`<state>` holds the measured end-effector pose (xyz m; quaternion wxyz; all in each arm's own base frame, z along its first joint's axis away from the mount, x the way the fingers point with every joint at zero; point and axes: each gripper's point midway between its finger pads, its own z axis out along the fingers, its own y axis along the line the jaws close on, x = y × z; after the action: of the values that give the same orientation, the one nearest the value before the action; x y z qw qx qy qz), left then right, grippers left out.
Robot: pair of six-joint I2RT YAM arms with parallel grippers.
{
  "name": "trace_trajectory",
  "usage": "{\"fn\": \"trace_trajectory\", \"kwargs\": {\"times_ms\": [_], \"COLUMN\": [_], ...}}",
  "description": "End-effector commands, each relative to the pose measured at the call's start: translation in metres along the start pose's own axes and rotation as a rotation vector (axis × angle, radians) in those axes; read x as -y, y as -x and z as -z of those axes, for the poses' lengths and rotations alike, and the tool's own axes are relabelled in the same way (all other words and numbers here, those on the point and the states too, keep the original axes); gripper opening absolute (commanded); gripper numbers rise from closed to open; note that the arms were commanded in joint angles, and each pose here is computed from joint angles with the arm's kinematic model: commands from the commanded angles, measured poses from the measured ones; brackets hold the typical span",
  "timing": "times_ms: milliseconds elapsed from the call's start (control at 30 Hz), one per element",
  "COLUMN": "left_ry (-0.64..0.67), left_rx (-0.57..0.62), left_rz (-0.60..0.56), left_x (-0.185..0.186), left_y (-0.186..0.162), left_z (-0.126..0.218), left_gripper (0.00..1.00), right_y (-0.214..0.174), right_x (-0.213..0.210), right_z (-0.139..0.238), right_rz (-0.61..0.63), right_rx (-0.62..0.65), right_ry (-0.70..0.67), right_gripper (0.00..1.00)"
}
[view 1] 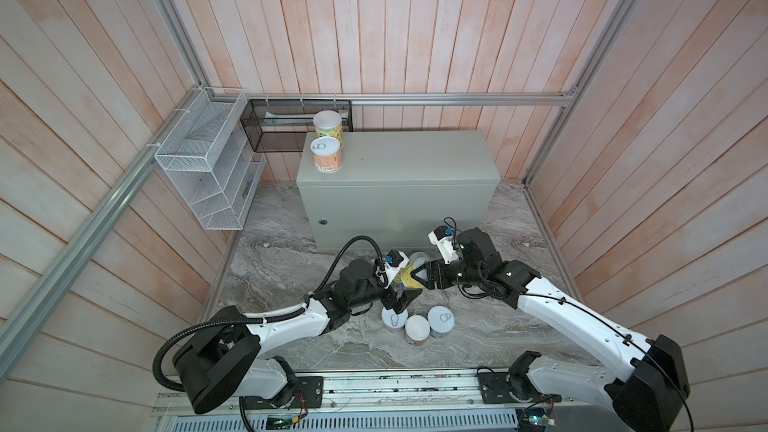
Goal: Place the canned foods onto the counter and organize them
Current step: 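Grasp the yellow can with the left gripper beside the right gripper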
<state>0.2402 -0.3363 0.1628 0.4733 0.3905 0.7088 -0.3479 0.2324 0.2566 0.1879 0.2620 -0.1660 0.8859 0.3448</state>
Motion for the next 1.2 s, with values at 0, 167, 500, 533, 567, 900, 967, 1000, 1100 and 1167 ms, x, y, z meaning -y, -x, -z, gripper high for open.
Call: {"fn": "trace_trajectory", "kwargs": {"times_ms": [0, 167, 500, 533, 567, 900, 967, 1000, 1100, 1167], "left_ry": [-0.028, -0.042, -0.05, -0.047, -0.044, -0.058, -0.06, -0.066, -0.073, -0.069], "left_rx": [0.056, 0.053, 0.041, 0.042, 0.042, 0.039, 0.04, 0.04, 0.045, 0.051], "left_rz": [-0.033, -0.021, -0.04, -0.04, -0.04, -0.054, -0.054, -0.055, -0.055, -0.052], "left_x": [0.006, 0.011, 0.021, 0.02, 0.02, 0.023, 0.023, 0.024, 0.025, 0.025], "left_y": [0.02, 0.018, 0.016, 0.016, 0.017, 0.015, 0.014, 0.014, 0.015, 0.017], "left_z": [-0.008, -0.02, -0.033, -0.033, -0.033, -0.032, -0.033, -0.033, -0.033, -0.033], "left_gripper": [1.0, 1.0, 1.0, 1.0, 1.0, 0.87, 0.84, 0.81, 0.75, 0.73], "right_y": [0.014, 0.011, 0.002, 0.002, 0.002, 0.001, 0.002, 0.002, 0.001, 0.0], "right_x": [-0.014, -0.018, -0.014, -0.013, -0.013, -0.015, -0.017, -0.018, -0.017, -0.017], "right_z": [0.012, 0.016, 0.014, 0.014, 0.014, 0.013, 0.013, 0.013, 0.012, 0.011], "right_rz": [0.016, 0.017, 0.014, 0.015, 0.016, 0.023, 0.024, 0.023, 0.022, 0.021], "right_rx": [0.066, 0.069, 0.046, 0.045, 0.045, 0.039, 0.04, 0.041, 0.035, 0.031], "right_ry": [0.055, 0.076, 0.072, 0.068, 0.066, 0.079, 0.092, 0.096, 0.093, 0.097], "right_gripper": [0.52, 0.51, 0.51, 0.51, 0.51, 0.51, 0.51, 0.51, 0.51, 0.51]}}
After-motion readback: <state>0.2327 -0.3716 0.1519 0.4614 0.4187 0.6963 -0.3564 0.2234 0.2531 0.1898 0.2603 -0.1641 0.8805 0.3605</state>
